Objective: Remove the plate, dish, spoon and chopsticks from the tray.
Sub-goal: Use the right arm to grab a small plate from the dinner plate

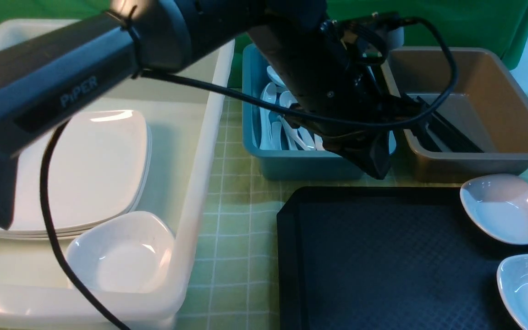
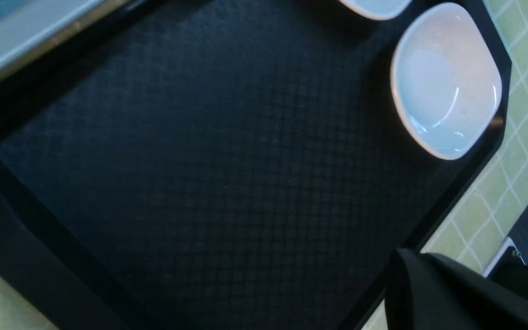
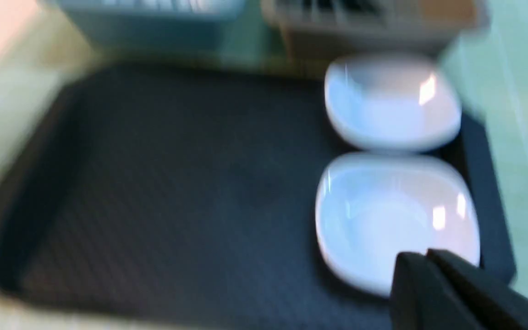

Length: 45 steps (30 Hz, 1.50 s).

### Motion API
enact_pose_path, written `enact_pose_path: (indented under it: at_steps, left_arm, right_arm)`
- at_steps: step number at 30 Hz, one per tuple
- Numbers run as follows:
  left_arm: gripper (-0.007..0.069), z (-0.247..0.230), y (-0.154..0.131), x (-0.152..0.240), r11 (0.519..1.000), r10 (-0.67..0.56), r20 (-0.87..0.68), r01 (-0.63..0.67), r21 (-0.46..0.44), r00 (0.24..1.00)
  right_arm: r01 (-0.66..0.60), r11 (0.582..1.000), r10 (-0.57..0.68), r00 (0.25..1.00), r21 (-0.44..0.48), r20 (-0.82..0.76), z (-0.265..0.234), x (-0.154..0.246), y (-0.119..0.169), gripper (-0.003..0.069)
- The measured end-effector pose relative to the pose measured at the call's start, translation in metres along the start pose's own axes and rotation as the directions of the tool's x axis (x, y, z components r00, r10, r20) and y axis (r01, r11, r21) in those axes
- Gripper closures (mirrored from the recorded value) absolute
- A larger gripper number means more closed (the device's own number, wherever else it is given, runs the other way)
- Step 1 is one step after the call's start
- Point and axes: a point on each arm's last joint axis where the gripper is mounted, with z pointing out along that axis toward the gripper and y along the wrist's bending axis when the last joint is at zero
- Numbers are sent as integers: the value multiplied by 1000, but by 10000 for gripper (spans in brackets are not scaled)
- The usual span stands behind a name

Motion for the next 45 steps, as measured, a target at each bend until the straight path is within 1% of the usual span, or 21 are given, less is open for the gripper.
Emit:
enact_pose_path:
  at_steps: [2, 4, 5, 6, 8, 9, 12, 13, 14, 17, 20, 23, 27, 29, 35, 40, 43, 45]
  left_arm:
    - [636, -1, 1, 2, 1000, 8, -18, -8, -13, 1000]
    - [635, -4, 4, 3, 999, 23, -22, -24, -44, 999]
    - [635, -5, 4, 3, 998, 27, -21, -29, -54, 999]
    - [633, -10, 7, 4, 994, 45, -15, -47, -98, 999]
    - [632, -20, 13, 3, 988, 58, 1, -57, -146, 998]
    - [632, -21, 13, 3, 987, 59, 4, -58, -151, 998]
    - [632, -44, 30, 4, 980, 34, 43, -25, -197, 998]
    - [632, -47, 33, 5, 980, 28, 47, -18, -200, 999]
    - [632, -58, 45, 9, 976, -4, 58, 16, -215, 998]
    - [632, -73, 70, 19, 965, -72, 67, 86, -246, 995]
    - [631, -90, 97, 33, 946, -147, 80, 164, -280, 986]
    - [631, -109, 117, 50, 922, -213, 105, 235, -307, 971]
    - [631, -131, 129, 68, 901, -256, 139, 288, -326, 957]
    - [631, -143, 131, 78, 891, -267, 161, 308, -334, 950]
    - [631, -160, 131, 98, 887, -249, 177, 298, -354, 952]
    - [631, -160, 130, 110, 887, -243, 154, 284, -365, 958]
    - [631, -157, 131, 114, 889, -242, 136, 275, -367, 961]
    - [631, -154, 133, 116, 891, -239, 121, 267, -368, 963]
  right_arm:
    - [11, 999, -6, 988, 30, -155, 16, -2, 2, 652]
    - [40, 998, -25, 959, 47, -281, 33, -7, 4, 650]
    - [41, 998, -25, 956, 48, -291, 35, -7, 5, 649]
    - [65, 997, -43, 931, 48, -363, 51, -12, 8, 636]
    - [85, 995, -58, 900, 44, -432, 73, -18, 12, 603]
    - [85, 995, -57, 897, 43, -439, 75, -19, 12, 599]
    - [121, 992, -86, 839, 29, -537, 116, -23, 18, 480]
    - [125, 992, -90, 834, 27, -545, 121, -23, 19, 472]
    - [135, 991, -99, 812, 21, -575, 141, -23, 21, 405]
    - [143, 990, -107, 792, 13, -601, 166, -21, 24, 340]
    - [164, 986, -127, 776, 3, -617, 192, -18, 25, 313]
    - [210, 978, -161, 748, 0, -644, 214, -12, 24, 309]
    - [242, 970, -177, 713, 1, -679, 236, -7, 24, 308]
    - [261, 965, -193, 703, -4, -685, 247, -8, 24, 308]
    - [308, 951, -221, 648, -14, -729, 266, -1, 22, 306]
    - [312, 950, -194, 638, 21, -745, 272, 0, 21, 306]
    - [310, 950, -183, 638, 32, -748, 273, 0, 20, 323]
    - [322, 946, -190, 634, 33, -750, 273, 0, 20, 415]
